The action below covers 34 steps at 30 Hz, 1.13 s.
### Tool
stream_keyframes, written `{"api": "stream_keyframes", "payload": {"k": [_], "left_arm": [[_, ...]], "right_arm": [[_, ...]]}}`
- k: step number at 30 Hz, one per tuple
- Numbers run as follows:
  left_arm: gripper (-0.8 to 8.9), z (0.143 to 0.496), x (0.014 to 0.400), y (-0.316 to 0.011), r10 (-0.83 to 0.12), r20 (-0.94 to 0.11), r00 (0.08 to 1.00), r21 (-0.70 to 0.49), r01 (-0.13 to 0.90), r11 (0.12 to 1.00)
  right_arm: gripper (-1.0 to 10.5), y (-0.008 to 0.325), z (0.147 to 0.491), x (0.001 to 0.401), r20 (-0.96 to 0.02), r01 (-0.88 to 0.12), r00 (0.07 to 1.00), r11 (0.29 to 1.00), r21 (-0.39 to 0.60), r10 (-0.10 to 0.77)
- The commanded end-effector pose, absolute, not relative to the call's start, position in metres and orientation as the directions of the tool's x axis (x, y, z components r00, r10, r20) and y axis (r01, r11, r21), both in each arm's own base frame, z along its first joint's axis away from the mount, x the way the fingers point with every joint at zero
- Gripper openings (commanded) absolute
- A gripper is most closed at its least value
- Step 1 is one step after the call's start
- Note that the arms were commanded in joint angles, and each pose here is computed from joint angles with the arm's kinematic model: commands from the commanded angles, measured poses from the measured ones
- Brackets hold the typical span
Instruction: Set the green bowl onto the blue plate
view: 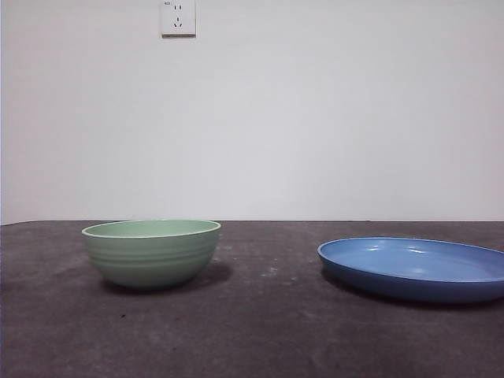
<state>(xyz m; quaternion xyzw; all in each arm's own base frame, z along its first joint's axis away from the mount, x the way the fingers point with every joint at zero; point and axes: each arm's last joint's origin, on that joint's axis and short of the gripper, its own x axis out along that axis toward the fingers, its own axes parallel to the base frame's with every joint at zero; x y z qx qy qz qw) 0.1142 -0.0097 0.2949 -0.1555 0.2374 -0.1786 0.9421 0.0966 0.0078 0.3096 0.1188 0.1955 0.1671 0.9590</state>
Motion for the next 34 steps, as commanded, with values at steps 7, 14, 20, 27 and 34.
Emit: {"api": "stream_keyframes", "payload": {"k": [7, 14, 20, 27, 34], "left_arm": [[0.09, 0.303, 0.132, -0.021, -0.597, -0.517, 0.614, -0.398, 0.444, 0.802], [0.09, 0.3, 0.13, -0.033, -0.665, -0.559, 0.495, -0.425, 0.517, 0.743], [0.09, 0.301, 0.13, -0.035, -0.674, -0.556, 0.487, -0.423, 0.532, 0.733], [2.74, 0.301, 0.13, -0.035, -0.674, -0.555, 0.487, -0.431, 0.524, 0.734], [4.1, 0.301, 0.13, -0.035, -0.674, -0.555, 0.487, -0.432, 0.523, 0.734]], "right_arm": [[0.1, 0.015, 0.329, 0.124, -0.54, -0.415, 0.679, 0.867, 0.277, 0.498], [0.1, 0.026, 0.319, 0.127, -0.653, -0.478, 0.518, 0.82, 0.314, 0.552], [0.1, 0.032, 0.318, 0.124, -0.664, -0.511, 0.479, 0.798, 0.319, 0.573], [2.4, 0.033, 0.318, 0.124, -0.665, -0.492, 0.478, 0.802, 0.339, 0.574], [4.4, 0.033, 0.318, 0.124, -0.665, -0.482, 0.478, 0.804, 0.348, 0.574]]}}
